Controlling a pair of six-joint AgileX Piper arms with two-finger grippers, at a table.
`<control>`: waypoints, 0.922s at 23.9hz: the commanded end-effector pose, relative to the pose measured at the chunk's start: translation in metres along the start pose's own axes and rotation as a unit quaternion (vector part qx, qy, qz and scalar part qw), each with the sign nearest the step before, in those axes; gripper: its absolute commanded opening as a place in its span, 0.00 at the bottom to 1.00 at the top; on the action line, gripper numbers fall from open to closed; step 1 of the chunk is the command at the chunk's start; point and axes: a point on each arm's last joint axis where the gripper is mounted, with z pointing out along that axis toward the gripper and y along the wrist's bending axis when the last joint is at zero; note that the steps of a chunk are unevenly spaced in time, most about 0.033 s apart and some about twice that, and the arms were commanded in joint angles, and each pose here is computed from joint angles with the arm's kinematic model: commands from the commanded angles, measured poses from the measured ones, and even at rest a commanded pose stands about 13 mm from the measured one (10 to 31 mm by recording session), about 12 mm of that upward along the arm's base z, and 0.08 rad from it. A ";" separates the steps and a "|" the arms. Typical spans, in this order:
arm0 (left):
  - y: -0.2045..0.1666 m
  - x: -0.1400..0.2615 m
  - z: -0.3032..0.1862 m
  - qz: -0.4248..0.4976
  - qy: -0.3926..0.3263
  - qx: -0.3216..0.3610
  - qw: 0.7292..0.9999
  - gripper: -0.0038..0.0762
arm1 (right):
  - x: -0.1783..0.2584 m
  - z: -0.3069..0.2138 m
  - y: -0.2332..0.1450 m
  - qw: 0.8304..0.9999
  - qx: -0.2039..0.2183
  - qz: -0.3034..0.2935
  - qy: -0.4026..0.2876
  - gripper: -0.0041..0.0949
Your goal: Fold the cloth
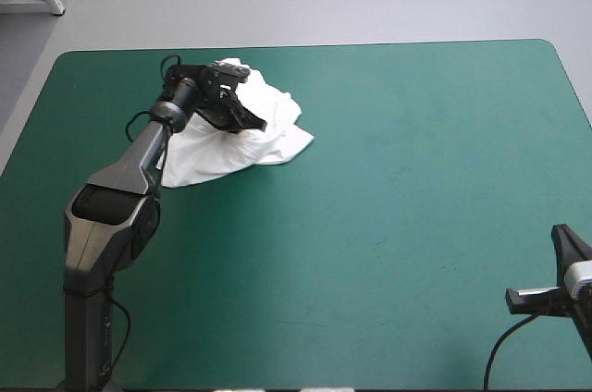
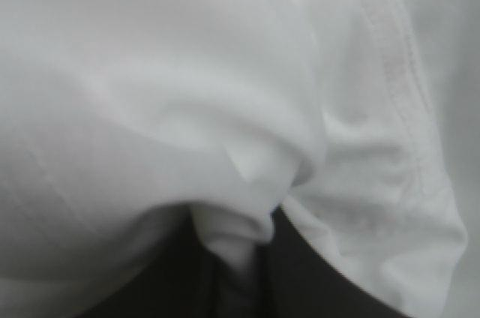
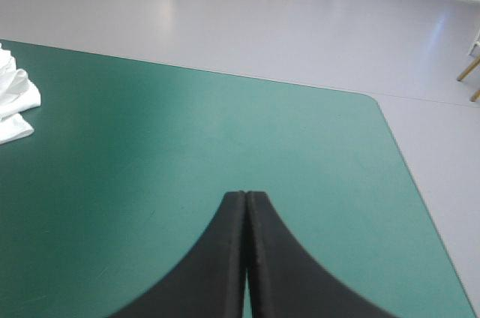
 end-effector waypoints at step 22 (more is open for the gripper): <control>-0.232 0.013 -0.098 0.215 -0.031 0.165 0.962 0.28 | -0.077 0.070 -0.018 0.995 0.021 0.059 0.073 0.56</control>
